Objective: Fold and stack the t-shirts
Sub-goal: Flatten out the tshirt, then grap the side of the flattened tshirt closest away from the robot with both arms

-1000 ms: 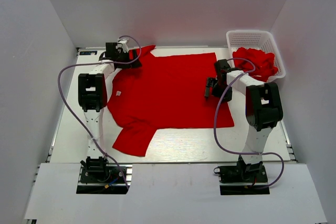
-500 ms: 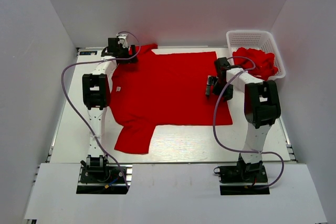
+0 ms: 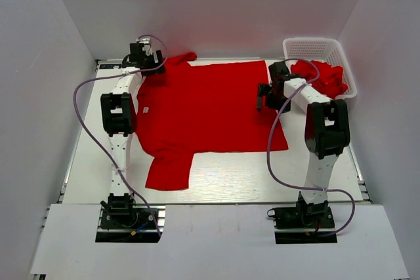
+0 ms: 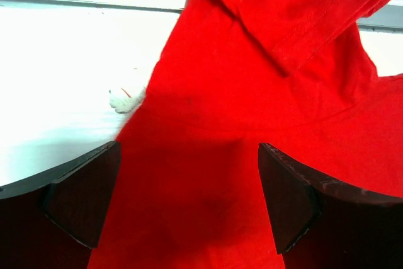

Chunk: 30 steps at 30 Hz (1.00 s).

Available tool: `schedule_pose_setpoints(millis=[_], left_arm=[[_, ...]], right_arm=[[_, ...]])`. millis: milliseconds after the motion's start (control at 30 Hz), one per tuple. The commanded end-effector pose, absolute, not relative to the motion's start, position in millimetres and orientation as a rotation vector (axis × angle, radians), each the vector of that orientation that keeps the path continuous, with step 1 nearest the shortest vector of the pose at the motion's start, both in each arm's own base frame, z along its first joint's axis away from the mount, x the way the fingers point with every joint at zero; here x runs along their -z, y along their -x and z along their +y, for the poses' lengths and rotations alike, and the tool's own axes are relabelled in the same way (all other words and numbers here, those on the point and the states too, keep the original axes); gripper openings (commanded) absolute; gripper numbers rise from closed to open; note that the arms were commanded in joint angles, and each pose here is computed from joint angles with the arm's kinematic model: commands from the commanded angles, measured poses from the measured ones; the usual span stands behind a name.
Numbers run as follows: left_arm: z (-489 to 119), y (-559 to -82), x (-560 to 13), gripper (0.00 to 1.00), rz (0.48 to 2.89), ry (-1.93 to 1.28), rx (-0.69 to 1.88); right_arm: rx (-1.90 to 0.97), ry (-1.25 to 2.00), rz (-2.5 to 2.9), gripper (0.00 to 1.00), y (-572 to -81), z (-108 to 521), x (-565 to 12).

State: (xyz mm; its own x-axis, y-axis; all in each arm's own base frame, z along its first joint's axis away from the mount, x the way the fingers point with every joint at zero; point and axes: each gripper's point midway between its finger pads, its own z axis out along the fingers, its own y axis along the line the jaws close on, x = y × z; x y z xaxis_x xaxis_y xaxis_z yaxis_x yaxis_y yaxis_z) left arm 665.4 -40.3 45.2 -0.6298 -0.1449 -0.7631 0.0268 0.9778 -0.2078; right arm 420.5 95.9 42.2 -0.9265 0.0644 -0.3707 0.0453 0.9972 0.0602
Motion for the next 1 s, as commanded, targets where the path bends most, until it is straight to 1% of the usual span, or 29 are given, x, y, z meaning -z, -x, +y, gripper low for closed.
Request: schedule_pose_setpoints(millis=[0, 33, 67, 100, 133, 167, 200, 233, 267, 300, 333, 367, 400, 433, 467, 500, 533, 567, 600, 633, 667, 700, 733, 833, 867, 900, 967], left_arm=[[-36.3, -672.5, -125.9, 1.00, 2.113, 0.080, 0.255], [-36.3, -668.1, -137.2, 1.00, 2.113, 0.080, 0.255], [-37.2, -661.1, -162.8, 1.00, 2.089, 0.055, 0.256], [-36.8, -652.7, -166.3, 1.00, 2.105, 0.046, 0.250], [-36.7, -639.5, -168.1, 1.00, 2.146, 0.051, 0.250], [-34.2, -626.1, -162.3, 1.00, 2.191, 0.048, 0.232], [-31.4, -611.1, -184.6, 1.00, 2.188, 0.056, 0.215], [-35.5, -596.3, -185.5, 1.00, 2.222, 0.079, 0.217], [-34.1, -567.2, -156.5, 1.00, 2.339, 0.115, 0.212], [-36.3, -549.5, -152.7, 1.00, 2.377, 0.135, 0.232], [-47.5, -528.4, -176.0, 1.00, 2.360, 0.156, 0.291], [-50.5, -492.0, -140.3, 1.00, 2.470, 0.196, 0.316], [-52.7, -474.2, -137.4, 1.00, 2.480, 0.227, 0.338], [-59.7, -454.9, -136.1, 1.00, 2.488, 0.260, 0.371], [-59.3, -412.5, -129.8, 1.00, 2.511, 0.295, 0.378], [-59.5, -397.6, -130.1, 1.00, 2.489, 0.313, 0.388], [-61.6, -379.9, -129.1, 1.00, 2.482, 0.346, 0.412], [-61.2, -346.1, -105.9, 1.00, 2.541, 0.387, 0.412], [-61.0, -329.7, -123.6, 1.00, 2.489, 0.384, 0.422], [-62.8, -313.2, -121.5, 1.00, 2.504, 0.395, 0.439], [-64.5, -288.9, -106.7, 1.00, 2.555, 0.432, 0.433], [-63.9, -274.7, -104.7, 1.00, 2.567, 0.436, 0.431], [-56.3, -248.7, -98.9, 1.00, 2.587, 0.488, 0.378], [-53.3, -205.1, -86.3, 1.00, 2.658, 0.586, 0.339], [-55.4, -201.4, -94.4, 1.00, 2.630, 0.593, 0.365], [-61.9, -195.6, -94.6, 1.00, 2.640, 0.596, 0.416], [-64.1, -182.7, -94.9, 1.00, 2.669, 0.658, 0.430]], right_arm=[[-0.127, -0.009, 2.591, 0.90, -439.3, 101.8, -105.6], [-0.139, -0.005, 2.572, 0.90, -439.8, 101.8, -110.5], [-0.161, 0.004, 2.592, 0.90, -431.3, 105.4, -104.6], [-0.187, 0.003, 2.523, 0.90, -433.1, 107.0, -126.3], [-0.191, 0.000, 2.520, 0.90, -429.8, 106.7, -126.6], [-0.190, -0.004, 2.535, 0.90, -416.3, 104.1, -120.8], [-0.204, -0.005, 2.494, 0.90, -416.7, 105.3, -131.0], [-0.202, -0.006, 2.498, 0.90, -406.7, 103.9, -128.6], [-0.174, -0.037, 2.515, 0.90, -399.4, 98.1, -121.2], [-0.166, -0.053, 2.507, 0.90, -395.1, 95.6, -124.6], [-0.148, -0.097, 2.512, 0.90, -387.5, 92.0, -123.3], [-0.119, -0.118, 2.526, 0.90, -380.2, 86.8, -117.2], [-0.106, -0.124, 2.545, 0.90, -370.7, 83.6, -110.0], [-0.121, -0.127, 2.489, 0.90, -369.5, 84.9, -125.2], [-0.126, -0.166, 2.481, 0.90, -365.5, 83.7, -126.6], [-0.106, -0.172, 2.485, 0.90, -354.1, 78.9, -121.5], [-0.114, -0.191, 2.450, 0.90, -352.5, 78.0, -130.5], [-0.111, -0.202, 2.446, 0.90, -349.1, 76.9, -130.7], [-0.111, -0.199, 2.443, 0.90, -340.2, 75.6, -128.7], [-0.115, -0.200, 2.428, 0.90, -340.4, 75.7, -131.1], [-0.123, -0.210, 2.409, 0.90, -336.7, 74.8, -135.6], [-0.133, -0.207, 2.408, 0.90, -335.7, 76.3, -134.6], [-0.137, -0.207, 2.407, 0.90, -331.1, 76.0, -131.3], [-0.150, -0.209, 2.418, 0.90, -327.7, 77.6, -123.5], [-0.157, -0.203, 2.412, 0.90, -329.7, 78.9, -123.9], [-0.168, -0.211, 2.415, 0.90, -330.4, 80.2, -121.4], [-0.205, -0.192, 2.419, 0.90, -331.7, 86.5, -119.1]])
